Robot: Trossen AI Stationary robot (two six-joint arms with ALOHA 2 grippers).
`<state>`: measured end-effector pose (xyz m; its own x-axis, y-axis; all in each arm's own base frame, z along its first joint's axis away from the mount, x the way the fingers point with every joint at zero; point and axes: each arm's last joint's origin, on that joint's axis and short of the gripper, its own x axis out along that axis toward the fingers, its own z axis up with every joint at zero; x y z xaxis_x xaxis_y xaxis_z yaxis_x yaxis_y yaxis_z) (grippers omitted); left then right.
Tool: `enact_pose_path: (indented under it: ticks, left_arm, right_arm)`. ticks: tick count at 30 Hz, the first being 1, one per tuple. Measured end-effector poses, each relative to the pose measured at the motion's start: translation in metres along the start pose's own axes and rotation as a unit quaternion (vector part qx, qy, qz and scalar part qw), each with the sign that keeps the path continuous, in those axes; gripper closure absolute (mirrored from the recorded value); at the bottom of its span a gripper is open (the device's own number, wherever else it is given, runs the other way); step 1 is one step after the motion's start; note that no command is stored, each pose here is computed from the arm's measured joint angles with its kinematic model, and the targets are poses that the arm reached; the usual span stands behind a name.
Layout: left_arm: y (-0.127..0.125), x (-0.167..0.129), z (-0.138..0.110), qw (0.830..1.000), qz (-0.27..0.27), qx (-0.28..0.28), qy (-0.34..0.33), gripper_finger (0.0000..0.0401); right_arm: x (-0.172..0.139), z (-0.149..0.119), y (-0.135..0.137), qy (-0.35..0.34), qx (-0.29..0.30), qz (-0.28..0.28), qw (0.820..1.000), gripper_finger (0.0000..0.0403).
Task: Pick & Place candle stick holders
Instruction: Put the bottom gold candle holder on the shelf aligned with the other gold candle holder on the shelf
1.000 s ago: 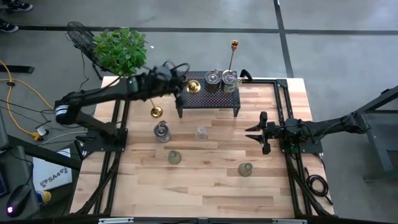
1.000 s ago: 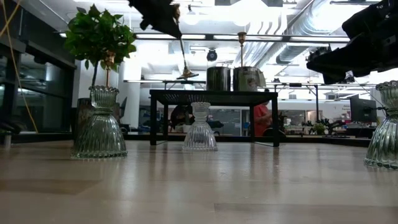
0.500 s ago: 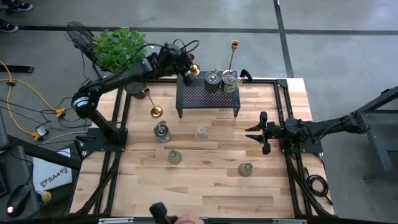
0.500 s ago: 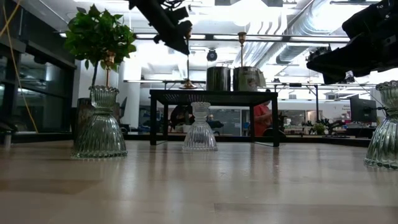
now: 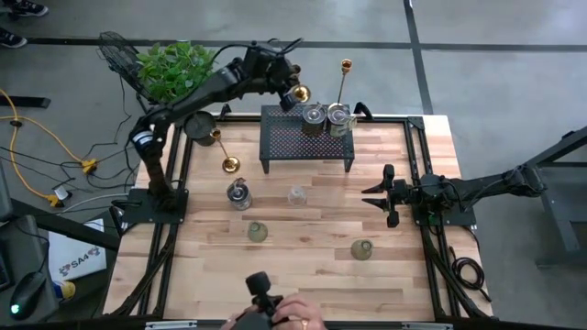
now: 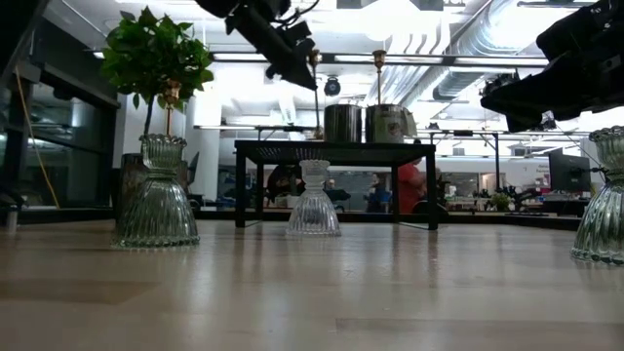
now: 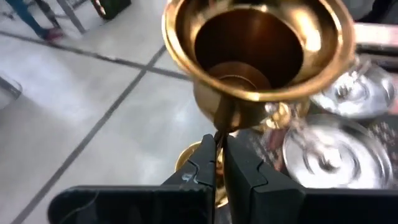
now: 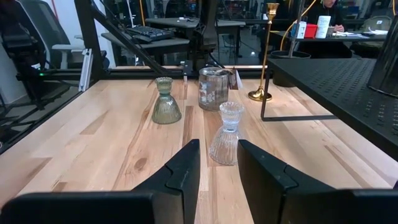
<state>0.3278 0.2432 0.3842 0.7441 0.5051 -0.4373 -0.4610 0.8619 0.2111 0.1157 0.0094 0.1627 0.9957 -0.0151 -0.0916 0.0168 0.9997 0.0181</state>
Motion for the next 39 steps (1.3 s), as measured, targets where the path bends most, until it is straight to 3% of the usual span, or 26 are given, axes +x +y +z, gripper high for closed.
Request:
enact_pose_path:
  ticks: [10, 39]
  left_arm:
    - [-0.010, 0.020, 0.014, 0.999, -0.031, -0.007, 0.000, 0.0394]
    - [-0.033, 0.037, 0.011, 0.998, -0.059, -0.027, 0.003, 0.0394]
  right_arm:
    - [0.000, 0.000, 0.000, 0.000, 0.000, 0.000, 1.000, 0.0304]
    - [0.000, 0.000, 0.000, 0.000, 0.000, 0.000, 1.000, 0.0304]
